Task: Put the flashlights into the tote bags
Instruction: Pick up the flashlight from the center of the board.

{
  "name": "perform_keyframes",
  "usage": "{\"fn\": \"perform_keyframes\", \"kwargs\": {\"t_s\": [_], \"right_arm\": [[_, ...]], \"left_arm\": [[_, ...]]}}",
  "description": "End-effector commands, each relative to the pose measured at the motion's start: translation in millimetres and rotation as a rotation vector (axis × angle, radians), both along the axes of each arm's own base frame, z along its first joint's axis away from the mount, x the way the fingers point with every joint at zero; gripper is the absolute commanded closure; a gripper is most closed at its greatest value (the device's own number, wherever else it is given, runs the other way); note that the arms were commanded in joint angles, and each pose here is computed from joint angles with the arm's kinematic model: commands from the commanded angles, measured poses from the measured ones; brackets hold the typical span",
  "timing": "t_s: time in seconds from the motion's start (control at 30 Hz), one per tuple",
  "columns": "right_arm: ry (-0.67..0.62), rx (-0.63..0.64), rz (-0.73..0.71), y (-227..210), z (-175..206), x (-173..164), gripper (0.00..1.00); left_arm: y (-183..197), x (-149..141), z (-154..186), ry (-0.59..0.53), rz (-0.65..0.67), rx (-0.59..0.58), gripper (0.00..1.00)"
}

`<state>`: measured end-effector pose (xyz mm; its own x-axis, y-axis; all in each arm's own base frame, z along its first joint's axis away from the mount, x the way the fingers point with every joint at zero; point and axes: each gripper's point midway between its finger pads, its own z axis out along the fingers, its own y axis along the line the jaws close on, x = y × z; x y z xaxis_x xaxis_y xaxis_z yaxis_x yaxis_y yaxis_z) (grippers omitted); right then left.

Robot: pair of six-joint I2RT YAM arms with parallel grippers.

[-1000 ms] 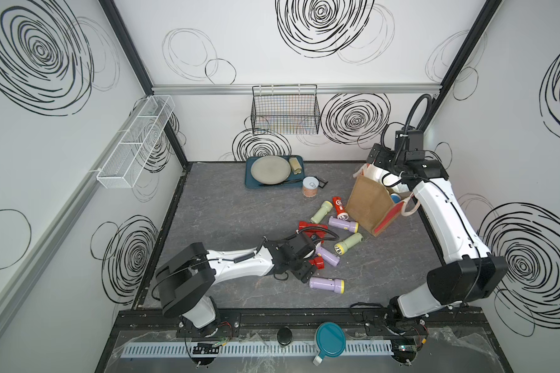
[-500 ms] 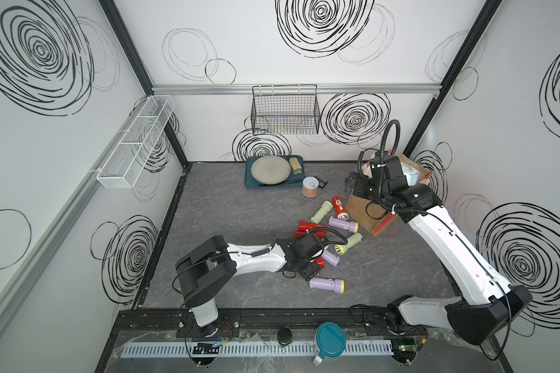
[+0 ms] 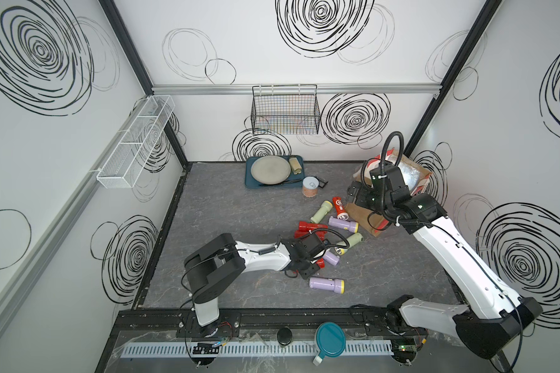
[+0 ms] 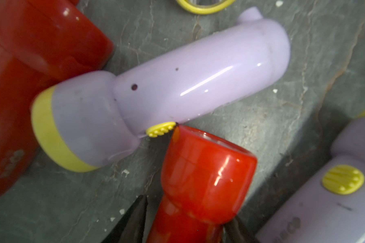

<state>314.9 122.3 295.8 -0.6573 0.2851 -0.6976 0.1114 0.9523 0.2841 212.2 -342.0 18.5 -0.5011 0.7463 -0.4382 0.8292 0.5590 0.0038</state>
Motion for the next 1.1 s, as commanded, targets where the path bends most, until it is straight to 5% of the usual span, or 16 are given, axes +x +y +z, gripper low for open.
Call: {"fn": "perform_keyframes", "kwargs": {"t_s": [0.0,0.47,0.83,1.07], "right_arm": [[0.017,-0.010,-0.019,-3,-5,-7,0.00],[0.043,0.016,0.088,30,-31,-14,0.00],[-0.098,0.258,0.466,106,-24,-33,0.00],[-0.143,0.430,0.779,157,-14,-58,0.00]], "left_arm": [[6,7,5,-0.009,0.034,-0.014,0.51],[32,16,22,0.051,0.201,-0.148,0.76],[62,66,114,0.108,0.534,-0.558,0.98],[78,109,201,0.134,0.700,-0.918,1.00]]}}
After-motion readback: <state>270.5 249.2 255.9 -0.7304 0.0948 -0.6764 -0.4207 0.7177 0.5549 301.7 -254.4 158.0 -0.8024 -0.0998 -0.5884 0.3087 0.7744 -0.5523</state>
